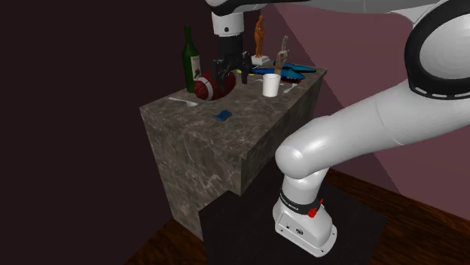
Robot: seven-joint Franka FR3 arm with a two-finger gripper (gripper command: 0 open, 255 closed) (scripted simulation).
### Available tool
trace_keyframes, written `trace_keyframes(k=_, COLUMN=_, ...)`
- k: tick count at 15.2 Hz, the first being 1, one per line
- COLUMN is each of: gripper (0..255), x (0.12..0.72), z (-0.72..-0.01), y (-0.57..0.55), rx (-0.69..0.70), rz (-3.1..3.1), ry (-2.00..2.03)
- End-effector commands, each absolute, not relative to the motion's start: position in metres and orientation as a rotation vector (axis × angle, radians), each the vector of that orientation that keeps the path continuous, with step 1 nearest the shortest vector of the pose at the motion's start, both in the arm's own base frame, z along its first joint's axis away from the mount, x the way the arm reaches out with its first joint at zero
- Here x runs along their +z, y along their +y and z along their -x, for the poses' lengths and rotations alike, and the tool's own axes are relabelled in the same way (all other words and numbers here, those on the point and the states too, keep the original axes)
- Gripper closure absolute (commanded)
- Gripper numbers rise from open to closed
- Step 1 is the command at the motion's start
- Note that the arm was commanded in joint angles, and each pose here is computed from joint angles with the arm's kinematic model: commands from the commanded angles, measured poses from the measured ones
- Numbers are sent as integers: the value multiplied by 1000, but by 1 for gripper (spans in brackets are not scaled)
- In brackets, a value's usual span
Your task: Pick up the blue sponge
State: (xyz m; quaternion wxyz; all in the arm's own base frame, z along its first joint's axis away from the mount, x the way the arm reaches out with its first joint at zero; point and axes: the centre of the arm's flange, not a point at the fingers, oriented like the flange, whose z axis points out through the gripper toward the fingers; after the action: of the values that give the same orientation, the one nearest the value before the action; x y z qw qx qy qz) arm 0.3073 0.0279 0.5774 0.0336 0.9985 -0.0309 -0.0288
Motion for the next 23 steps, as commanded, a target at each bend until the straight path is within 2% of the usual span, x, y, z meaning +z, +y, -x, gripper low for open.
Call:
trace_keyframes(k=1, gripper=0, x=577, z=-307, y=28, rx=-88, rz=-3072, ry=-95)
trace_keyframes(k=13, gripper=0, x=457, z=-401, y=1, rx=-58, rz=-2908, ry=-1245)
trace_keyframes(k=23, gripper=0, x=414, z=-403, y=0, rx=-57, rz=-2899, ry=-1270)
